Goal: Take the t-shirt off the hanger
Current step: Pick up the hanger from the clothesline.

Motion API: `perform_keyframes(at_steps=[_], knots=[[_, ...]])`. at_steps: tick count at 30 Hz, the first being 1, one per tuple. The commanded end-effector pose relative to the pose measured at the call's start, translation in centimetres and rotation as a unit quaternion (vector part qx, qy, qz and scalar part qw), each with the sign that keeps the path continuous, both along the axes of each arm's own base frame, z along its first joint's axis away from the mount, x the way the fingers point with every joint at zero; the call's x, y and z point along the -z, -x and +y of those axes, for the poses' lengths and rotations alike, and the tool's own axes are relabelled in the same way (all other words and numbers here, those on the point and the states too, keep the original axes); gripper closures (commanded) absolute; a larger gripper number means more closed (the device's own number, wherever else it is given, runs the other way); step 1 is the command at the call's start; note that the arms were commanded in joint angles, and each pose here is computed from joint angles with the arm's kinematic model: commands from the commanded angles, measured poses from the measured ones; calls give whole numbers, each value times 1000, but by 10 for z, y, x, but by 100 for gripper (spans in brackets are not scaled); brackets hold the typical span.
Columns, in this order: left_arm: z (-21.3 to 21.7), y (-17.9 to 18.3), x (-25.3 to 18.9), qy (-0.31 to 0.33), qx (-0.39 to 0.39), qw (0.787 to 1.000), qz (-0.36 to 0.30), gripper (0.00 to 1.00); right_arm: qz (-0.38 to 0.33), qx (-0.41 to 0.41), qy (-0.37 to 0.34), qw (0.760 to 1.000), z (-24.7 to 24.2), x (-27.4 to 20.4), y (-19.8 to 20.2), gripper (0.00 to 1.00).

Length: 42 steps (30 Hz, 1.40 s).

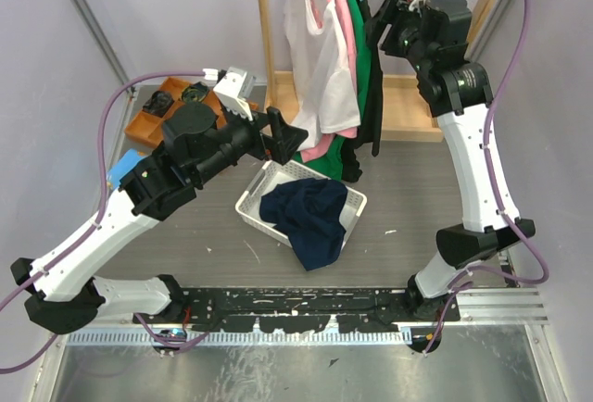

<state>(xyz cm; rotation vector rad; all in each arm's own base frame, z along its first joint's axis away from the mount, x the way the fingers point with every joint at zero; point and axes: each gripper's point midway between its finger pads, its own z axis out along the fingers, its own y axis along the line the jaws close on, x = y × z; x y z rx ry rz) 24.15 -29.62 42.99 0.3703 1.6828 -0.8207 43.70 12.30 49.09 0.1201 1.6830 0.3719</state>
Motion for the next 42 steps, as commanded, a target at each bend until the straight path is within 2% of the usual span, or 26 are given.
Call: perform_keyframes(at_steps=[1, 25, 35, 42], knots=[[2, 5, -11, 16, 10, 1000, -5, 2, -51, -16, -30, 998, -2, -38, 2, 31], [2, -2, -10, 20, 1, 1000, -5, 2, -17, -20, -8, 1000, 1, -10, -29, 38], [3, -4, -9, 19, -4, 1000, -4, 2, -25, -26, 23, 999, 4, -9, -43, 55], [5, -7, -9, 19, -8, 1000, -3, 2, -30, -38, 45, 998, 6, -8, -46, 60]])
